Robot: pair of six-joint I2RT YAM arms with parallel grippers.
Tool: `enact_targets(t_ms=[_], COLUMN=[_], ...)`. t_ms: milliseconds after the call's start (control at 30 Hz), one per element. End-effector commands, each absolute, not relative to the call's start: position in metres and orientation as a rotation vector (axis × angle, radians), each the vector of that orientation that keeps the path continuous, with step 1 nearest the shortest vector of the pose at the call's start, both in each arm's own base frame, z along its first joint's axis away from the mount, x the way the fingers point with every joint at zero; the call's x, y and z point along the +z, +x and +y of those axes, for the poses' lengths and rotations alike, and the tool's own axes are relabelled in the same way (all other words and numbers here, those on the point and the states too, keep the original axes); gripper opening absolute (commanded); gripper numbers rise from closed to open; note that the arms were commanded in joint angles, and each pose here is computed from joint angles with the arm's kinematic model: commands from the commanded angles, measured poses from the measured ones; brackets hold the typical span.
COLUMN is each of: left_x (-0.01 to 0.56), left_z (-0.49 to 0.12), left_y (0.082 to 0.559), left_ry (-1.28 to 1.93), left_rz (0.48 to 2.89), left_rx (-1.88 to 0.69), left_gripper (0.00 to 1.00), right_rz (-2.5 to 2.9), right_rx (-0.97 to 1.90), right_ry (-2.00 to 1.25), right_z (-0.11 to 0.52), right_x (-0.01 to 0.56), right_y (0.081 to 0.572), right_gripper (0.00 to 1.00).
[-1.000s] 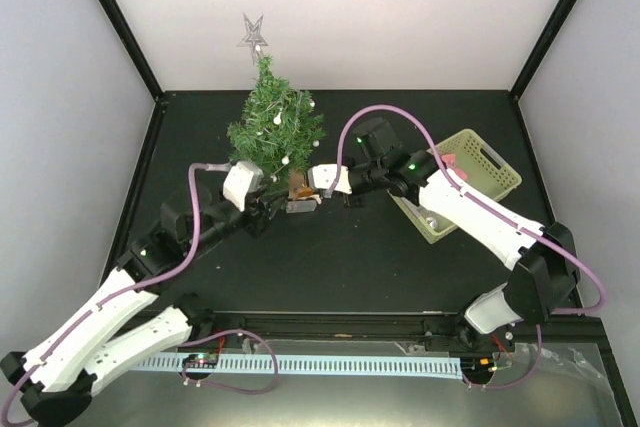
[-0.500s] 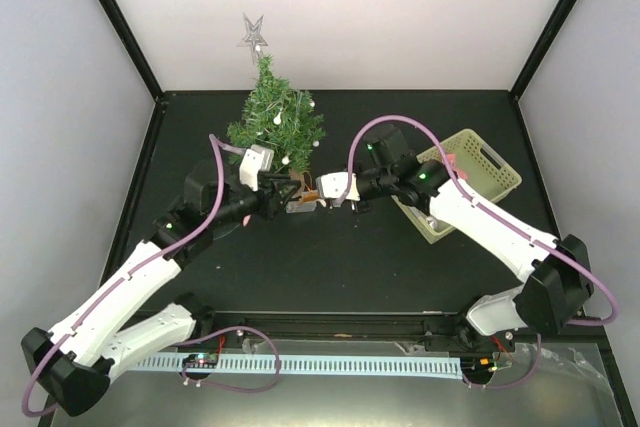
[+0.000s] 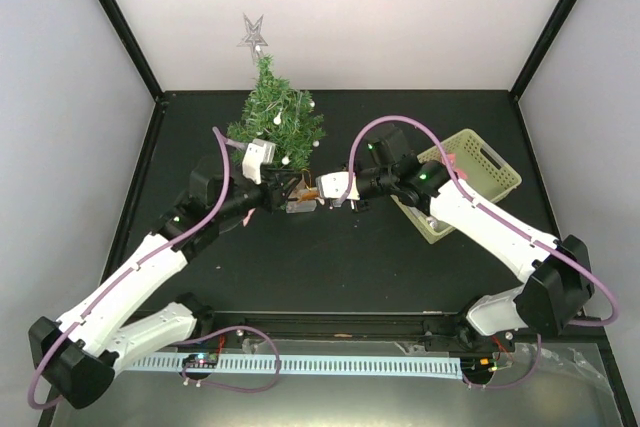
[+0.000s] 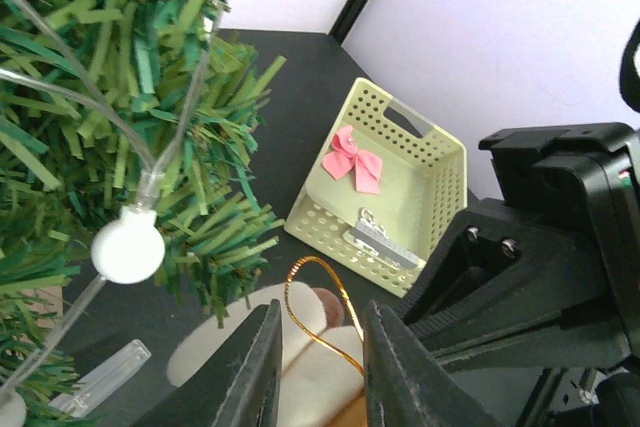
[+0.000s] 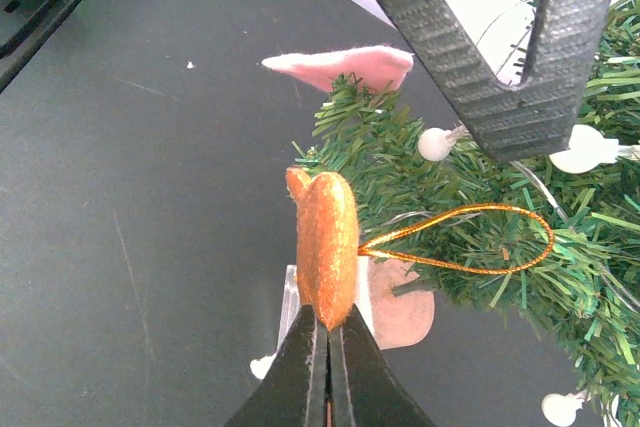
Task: Decorate the small christmas tree
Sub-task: Hang the decoration item on the Christmas tree.
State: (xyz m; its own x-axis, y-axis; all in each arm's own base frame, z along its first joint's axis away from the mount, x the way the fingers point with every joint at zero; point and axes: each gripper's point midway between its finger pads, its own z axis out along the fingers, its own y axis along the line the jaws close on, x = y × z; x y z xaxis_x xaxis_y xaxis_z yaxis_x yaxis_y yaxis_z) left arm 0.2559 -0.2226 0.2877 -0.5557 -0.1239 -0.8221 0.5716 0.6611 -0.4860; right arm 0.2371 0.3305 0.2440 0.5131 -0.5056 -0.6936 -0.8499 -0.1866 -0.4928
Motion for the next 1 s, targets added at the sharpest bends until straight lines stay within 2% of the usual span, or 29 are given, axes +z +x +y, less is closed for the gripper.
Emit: enact_targets(t_ms=[0, 167, 300, 533, 733, 967], left_x=[0.298, 0.296, 0.286, 0.283, 0.288, 0.302], left_z=[-0.223, -0.228, -0.230, -0.244, -0.246, -0.243], left_y=[0.264, 0.265, 0.265, 0.253, 0.250, 0.247], left_ry=[0.339, 0.329, 0.306, 0.283, 0.261, 0.296], left_rz=[1.913, 1.931, 1.983, 2.008, 1.971, 1.890], left_rx=[-0.966, -1.007, -1.028, -1.214, -1.273, -1.263], left_gripper=[0.23, 0.23, 0.28, 0.30, 0.04, 0.02], right_rz=[1.065, 1.064, 1.059, 1.040, 1.050, 1.092], right_rx=[0.460, 0.455, 0.455, 0.462, 0.466, 0.475], right_ry=[-1.824, -1.819, -1.812, -1.792, -1.793, -1.777], right_z=[0.335, 0.336, 0.335, 0.336, 0.334, 0.332], right_x=[0.258, 0.259, 0.261, 0.267, 0.264, 0.258], right_y=[0.242, 0.243, 0.243, 0.241, 0.239, 0.239], right_gripper=[0.01, 0.01, 0.01, 0.01, 0.01, 0.01])
